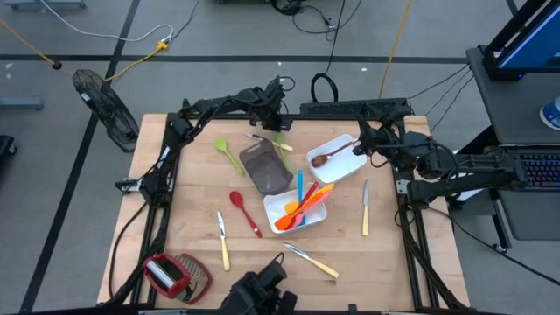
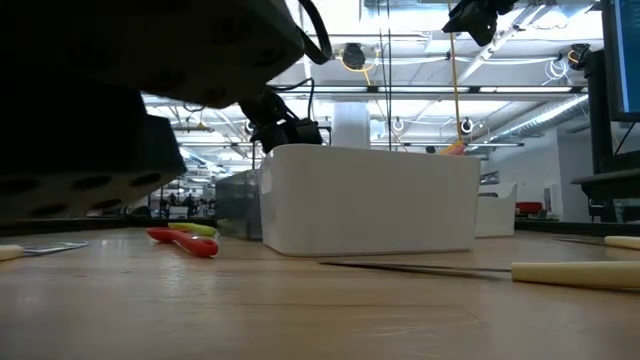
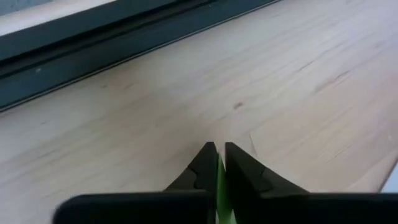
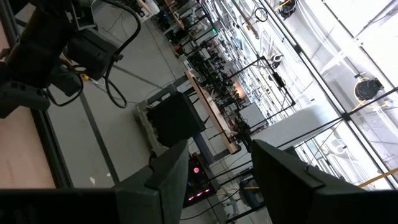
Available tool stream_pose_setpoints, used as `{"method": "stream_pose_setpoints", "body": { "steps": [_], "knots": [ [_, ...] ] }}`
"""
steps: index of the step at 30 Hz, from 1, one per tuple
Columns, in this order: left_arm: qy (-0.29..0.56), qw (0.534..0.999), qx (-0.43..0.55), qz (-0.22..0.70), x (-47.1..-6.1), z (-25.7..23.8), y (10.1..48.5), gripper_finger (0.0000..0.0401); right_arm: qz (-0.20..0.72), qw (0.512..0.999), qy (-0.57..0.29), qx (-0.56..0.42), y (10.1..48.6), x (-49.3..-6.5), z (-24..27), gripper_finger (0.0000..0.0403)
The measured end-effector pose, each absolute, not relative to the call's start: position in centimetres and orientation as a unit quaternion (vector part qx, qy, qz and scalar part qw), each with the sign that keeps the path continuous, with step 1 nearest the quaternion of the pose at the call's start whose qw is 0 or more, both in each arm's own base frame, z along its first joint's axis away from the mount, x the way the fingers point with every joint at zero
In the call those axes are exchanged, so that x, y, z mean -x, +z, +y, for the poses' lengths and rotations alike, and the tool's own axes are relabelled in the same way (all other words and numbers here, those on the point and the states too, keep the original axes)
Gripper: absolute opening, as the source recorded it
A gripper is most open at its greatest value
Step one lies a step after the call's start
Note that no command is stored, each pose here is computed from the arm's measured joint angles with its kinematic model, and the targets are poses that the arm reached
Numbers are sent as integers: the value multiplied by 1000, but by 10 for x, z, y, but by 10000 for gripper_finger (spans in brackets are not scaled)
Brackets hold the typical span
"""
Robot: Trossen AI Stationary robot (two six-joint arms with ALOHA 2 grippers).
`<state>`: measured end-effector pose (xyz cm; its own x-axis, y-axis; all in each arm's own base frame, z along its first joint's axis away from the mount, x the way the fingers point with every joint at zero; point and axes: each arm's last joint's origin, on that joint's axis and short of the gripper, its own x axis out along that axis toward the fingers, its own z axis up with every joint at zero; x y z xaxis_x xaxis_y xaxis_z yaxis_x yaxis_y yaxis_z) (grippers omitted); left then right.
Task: Pick & Place Kitchen Items
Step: Put the green spatula into the bottom white bin
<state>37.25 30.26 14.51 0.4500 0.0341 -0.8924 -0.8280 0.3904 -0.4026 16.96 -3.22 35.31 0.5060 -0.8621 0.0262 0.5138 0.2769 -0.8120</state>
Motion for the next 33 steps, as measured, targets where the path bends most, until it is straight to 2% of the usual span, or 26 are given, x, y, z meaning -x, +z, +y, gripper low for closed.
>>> {"method": "stream_pose_setpoints", "body": {
  "steps": [14,23,33],
  "knots": [
    [295,726,482,392,-366,316,154,5,217,769,-447,402,353,-170,-32,169],
    [299,747,476,354,-359,322,183,3,217,769,-447,402,353,-170,-32,169],
    [305,790,469,251,-344,336,236,2,217,769,-448,402,353,-170,-32,169]
  ]
}}
